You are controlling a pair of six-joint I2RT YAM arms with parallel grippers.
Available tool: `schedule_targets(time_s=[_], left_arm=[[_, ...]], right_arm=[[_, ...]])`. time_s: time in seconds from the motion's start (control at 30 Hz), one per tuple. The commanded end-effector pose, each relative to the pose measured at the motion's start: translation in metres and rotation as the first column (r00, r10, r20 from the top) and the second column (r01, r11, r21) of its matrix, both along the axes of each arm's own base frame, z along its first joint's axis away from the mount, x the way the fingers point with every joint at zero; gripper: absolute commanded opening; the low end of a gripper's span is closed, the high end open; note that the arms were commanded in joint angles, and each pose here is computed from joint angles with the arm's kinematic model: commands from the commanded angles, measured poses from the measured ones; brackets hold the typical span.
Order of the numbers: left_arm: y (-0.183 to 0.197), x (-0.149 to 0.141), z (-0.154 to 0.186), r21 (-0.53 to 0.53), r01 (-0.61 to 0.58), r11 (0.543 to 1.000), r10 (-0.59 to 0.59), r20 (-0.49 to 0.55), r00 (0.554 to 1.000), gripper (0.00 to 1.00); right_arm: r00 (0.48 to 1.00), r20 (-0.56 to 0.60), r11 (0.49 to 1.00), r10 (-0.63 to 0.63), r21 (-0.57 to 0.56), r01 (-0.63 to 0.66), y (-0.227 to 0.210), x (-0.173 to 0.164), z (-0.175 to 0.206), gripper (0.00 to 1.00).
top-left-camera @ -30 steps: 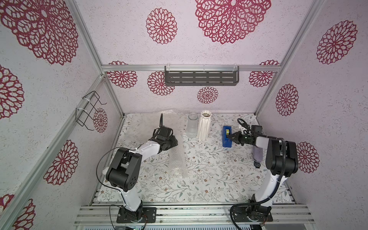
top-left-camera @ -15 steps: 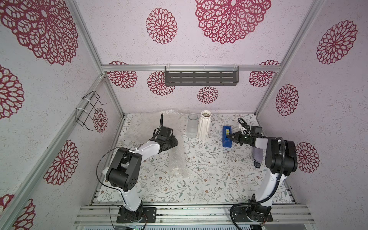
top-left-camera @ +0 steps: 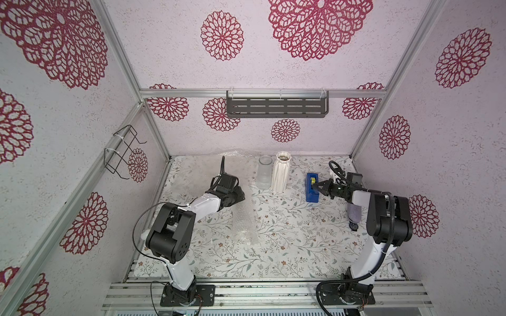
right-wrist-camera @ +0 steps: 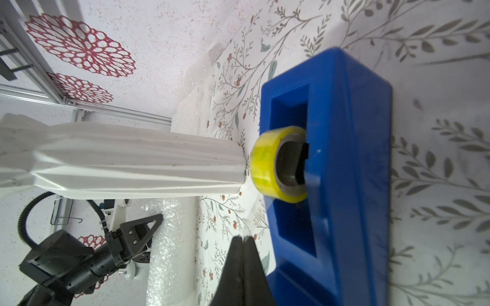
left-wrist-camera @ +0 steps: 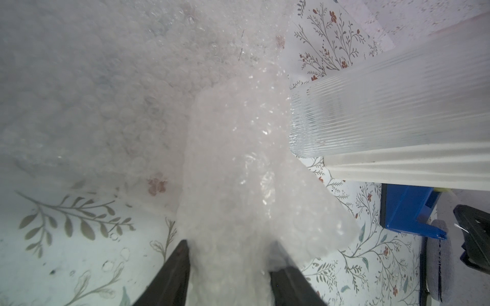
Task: Wrap vases in bubble wrap
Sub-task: Tear off the tape using the Tape Cutter.
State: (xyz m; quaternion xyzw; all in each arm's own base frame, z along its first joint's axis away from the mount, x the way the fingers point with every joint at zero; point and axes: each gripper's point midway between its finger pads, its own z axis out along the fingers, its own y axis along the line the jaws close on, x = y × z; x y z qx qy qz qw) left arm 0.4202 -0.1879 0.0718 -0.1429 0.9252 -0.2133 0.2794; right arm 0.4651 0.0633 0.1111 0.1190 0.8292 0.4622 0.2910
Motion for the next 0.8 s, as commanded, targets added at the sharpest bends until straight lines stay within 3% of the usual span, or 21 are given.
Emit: schedule_targets(time_s=[0.0,0.37,0.77], left_arm=[[-0.003,-0.023,-0.019,0.019,0.028,0.999,-0.026,-0.085,0.996,0.49],[-0.004,-0.022,-0.020,0.019,0.032,0.999,-0.030,-0.084,0.996,0.49],[-0.006,-0.020,-0.019,0.009,0.033,0.999,-0.032,-0.078,0.996,0.48]], right_arm=[[0.991,0.130,1.000,-0.011,0.000,0.011,0.000,-0.001,0.052,0.00],[0.991,0.075,0.992,-0.112,-0.057,0.116,-0.006,-0.048,0.034,0.00],[0.965,-0.090,0.970,-0.245,-0.031,0.243,-0.002,-0.090,-0.039,0.00]])
